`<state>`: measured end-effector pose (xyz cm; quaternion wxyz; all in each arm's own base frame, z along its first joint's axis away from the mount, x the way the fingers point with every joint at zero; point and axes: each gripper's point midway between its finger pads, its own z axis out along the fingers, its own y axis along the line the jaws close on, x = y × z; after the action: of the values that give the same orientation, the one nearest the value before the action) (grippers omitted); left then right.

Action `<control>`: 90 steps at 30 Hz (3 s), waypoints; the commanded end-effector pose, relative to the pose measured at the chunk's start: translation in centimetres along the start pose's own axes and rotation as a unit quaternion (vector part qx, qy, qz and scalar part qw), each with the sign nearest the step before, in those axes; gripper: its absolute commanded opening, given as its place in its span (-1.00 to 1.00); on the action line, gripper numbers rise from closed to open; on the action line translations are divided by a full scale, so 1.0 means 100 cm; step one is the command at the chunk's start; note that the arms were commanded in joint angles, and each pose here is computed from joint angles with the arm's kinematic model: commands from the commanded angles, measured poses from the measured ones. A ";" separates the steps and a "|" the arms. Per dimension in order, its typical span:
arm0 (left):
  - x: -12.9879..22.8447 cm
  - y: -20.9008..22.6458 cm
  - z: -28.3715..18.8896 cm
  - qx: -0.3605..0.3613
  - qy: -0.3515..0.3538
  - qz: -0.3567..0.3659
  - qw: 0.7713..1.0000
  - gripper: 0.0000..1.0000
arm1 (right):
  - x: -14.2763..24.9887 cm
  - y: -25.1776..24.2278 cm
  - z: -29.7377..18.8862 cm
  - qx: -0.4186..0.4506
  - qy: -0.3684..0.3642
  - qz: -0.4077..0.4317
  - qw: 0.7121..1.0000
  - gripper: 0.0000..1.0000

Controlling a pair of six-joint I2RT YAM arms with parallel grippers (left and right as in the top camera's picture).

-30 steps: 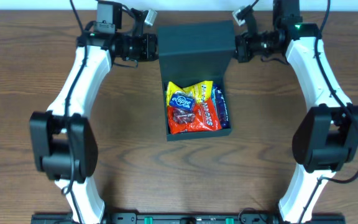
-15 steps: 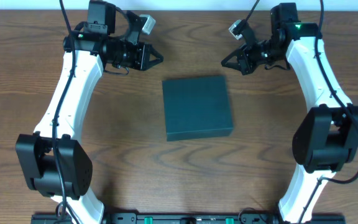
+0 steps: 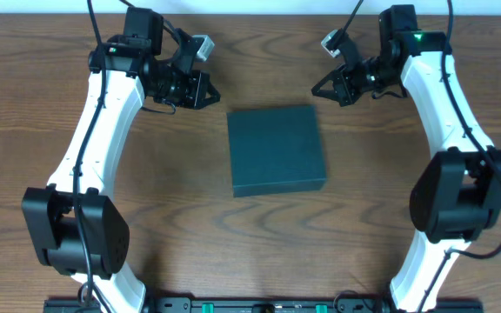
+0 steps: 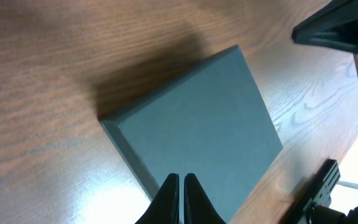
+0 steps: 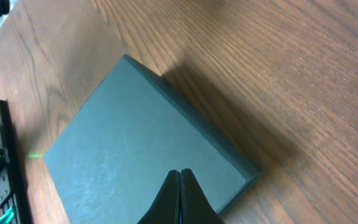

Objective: Pack container

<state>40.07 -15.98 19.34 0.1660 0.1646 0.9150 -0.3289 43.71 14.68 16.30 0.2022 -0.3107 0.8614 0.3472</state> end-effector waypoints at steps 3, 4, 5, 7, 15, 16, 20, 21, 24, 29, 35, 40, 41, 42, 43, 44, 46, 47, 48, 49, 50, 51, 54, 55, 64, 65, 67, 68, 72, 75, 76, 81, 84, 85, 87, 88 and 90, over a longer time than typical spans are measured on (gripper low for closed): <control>-0.004 -0.020 -0.029 -0.009 -0.030 0.034 0.999 -0.88 | -0.020 0.032 -0.032 0.022 -0.026 -0.036 0.999 -0.97; -0.005 -0.025 -0.035 -0.010 -0.037 0.039 0.999 -0.88 | -0.022 0.035 -0.037 0.029 -0.029 -0.042 0.998 -0.97; -0.006 -0.031 -0.042 -0.011 -0.046 0.047 0.998 -0.88 | -0.025 0.039 -0.042 0.035 -0.033 -0.048 0.998 -0.97; -0.008 -0.044 -0.059 -0.015 -0.066 0.073 0.995 -0.88 | -0.031 0.048 -0.053 0.043 -0.044 -0.063 0.996 -0.97; -0.004 -0.076 -0.124 -0.081 -0.141 0.133 0.978 -0.88 | -0.057 0.085 -0.097 0.078 -0.105 -0.132 0.983 -0.97; -0.003 -0.078 -0.129 -0.088 -0.147 0.137 0.976 -0.88 | -0.063 0.089 -0.103 0.085 -0.118 -0.146 0.978 -0.97; -0.002 -0.079 -0.141 -0.112 -0.161 0.142 0.970 -0.68 | -0.094 0.093 -0.120 0.112 -0.173 -0.208 0.956 0.09; -0.002 -0.079 -0.141 -0.112 -0.161 0.141 0.970 -0.26 | -0.099 0.093 -0.122 0.116 -0.180 -0.217 0.952 0.54; -0.002 -0.078 -0.141 -0.112 -0.160 0.139 0.971 0.90 | -0.106 0.090 -0.126 0.125 -0.193 -0.229 0.946 0.99; 0.000 -0.078 -0.140 -0.112 -0.157 0.137 0.972 0.90 | -0.107 0.089 -0.126 0.131 -0.192 -0.231 0.945 0.98; 0.000 -0.078 -0.140 -0.112 -0.157 0.138 0.972 0.90 | -0.105 0.080 -0.126 0.153 -0.183 -0.222 0.945 0.99; 0.000 -0.078 -0.140 -0.112 -0.157 0.137 0.972 0.91 | -0.105 0.081 -0.126 0.153 -0.183 -0.222 0.945 0.99; 0.000 -0.078 -0.140 -0.112 -0.157 0.137 0.972 0.90 | -0.105 0.081 -0.126 0.153 -0.183 -0.222 0.945 0.99; 0.000 -0.078 -0.140 -0.112 -0.157 0.137 0.972 0.90 | -0.105 0.081 -0.126 0.153 -0.183 -0.222 0.945 0.98; 0.000 -0.078 -0.140 -0.112 -0.157 0.137 0.972 0.91 | -0.105 0.081 -0.126 0.153 -0.183 -0.222 0.945 0.99; 0.000 -0.078 -0.140 -0.112 -0.157 0.137 0.972 0.90 | -0.105 0.081 -0.126 0.153 -0.183 -0.222 0.945 0.99; 0.000 -0.078 -0.140 -0.112 -0.157 0.137 0.972 0.90 | -0.105 0.081 -0.126 0.153 -0.183 -0.222 0.945 0.99; 0.000 -0.078 -0.140 -0.112 -0.156 0.137 0.972 0.90 | -0.105 0.081 -0.126 0.153 -0.183 -0.222 0.945 0.98; 0.000 -0.078 -0.140 -0.112 -0.156 0.137 0.972 0.90 | -0.105 0.081 -0.126 0.153 -0.183 -0.222 0.945 0.99; 0.000 -0.078 -0.140 -0.112 -0.156 0.137 0.972 0.91 | -0.105 0.081 -0.126 0.153 -0.183 -0.222 0.945 0.98; 0.001 -0.077 -0.140 -0.115 -0.155 0.136 0.972 0.90 | -0.105 0.081 -0.126 0.153 -0.183 -0.222 0.945 0.98; 0.002 -0.076 -0.140 -0.117 -0.153 0.134 0.972 0.91 | -0.105 0.081 -0.126 0.153 -0.183 -0.222 0.945 0.99; 0.010 -0.079 -0.143 -0.117 -0.147 0.130 0.974 0.90 | -0.105 0.081 -0.126 0.153 -0.183 -0.222 0.945 0.99; 0.013 -0.081 -0.146 -0.117 -0.147 0.130 0.973 0.90 | -0.105 0.081 -0.126 0.153 -0.183 -0.222 0.945 0.98; 0.061 -0.072 -0.197 -0.247 -0.174 0.122 0.946 0.90 | -0.105 0.081 -0.126 0.153 -0.183 -0.222 0.945 0.99; 0.065 -0.070 -0.201 -0.257 -0.184 0.122 0.941 0.90 | -0.105 0.081 -0.126 0.153 -0.183 -0.222 0.945 0.98; 0.075 -0.064 -0.207 -0.273 -0.206 0.119 0.932 0.90 | -0.105 0.081 -0.126 0.153 -0.183 -0.222 0.945 0.99; 0.082 -0.059 -0.210 -0.281 -0.224 0.116 0.926 0.90 | -0.105 0.081 -0.126 0.153 -0.183 -0.222 0.945 0.99; 0.109 -0.037 -0.211 -0.303 -0.272 0.077 0.910 0.90 | -0.105 0.081 -0.126 0.153 -0.183 -0.222 0.945 0.99; 0.137 -0.019 -0.201 -0.313 -0.300 0.033 0.901 0.91 | -0.105 0.081 -0.126 0.153 -0.183 -0.222 0.945 0.99; 0.149 -0.011 -0.196 -0.318 -0.307 0.011 0.897 0.90 | -0.105 0.081 -0.126 0.153 -0.183 -0.222 0.945 0.98; 0.189 0.015 -0.173 -0.328 -0.344 -0.057 0.878 0.90 | -0.105 0.081 -0.126 0.153 -0.183 -0.222 0.945 0.99; 0.202 0.028 -0.161 -0.328 -0.368 -0.082 0.866 0.90 | -0.105 0.081 -0.126 0.153 -0.183 -0.222 0.945 0.99; 0.206 0.032 -0.157 -0.327 -0.374 -0.088 0.863 0.91 | -0.105 0.081 -0.126 0.153 -0.183 -0.222 0.945 0.99; 0.212 0.040 -0.149 -0.324 -0.384 -0.100 0.859 0.90 | -0.105 0.081 -0.126 0.153 -0.183 -0.222 0.945 0.99; 0.216 0.044 -0.144 -0.323 -0.387 -0.105 0.857 0.90 | -0.105 0.081 -0.126 0.153 -0.183 -0.222 0.945 0.99; 0.221 0.051 -0.135 -0.319 -0.394 -0.112 0.855 0.91 | -0.105 0.081 -0.126 0.153 -0.183 -0.222 0.945 0.98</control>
<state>19.88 0.26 18.26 0.5129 -0.1072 0.8491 -0.0673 44.53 13.74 33.91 0.4691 -0.3868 0.7670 0.2051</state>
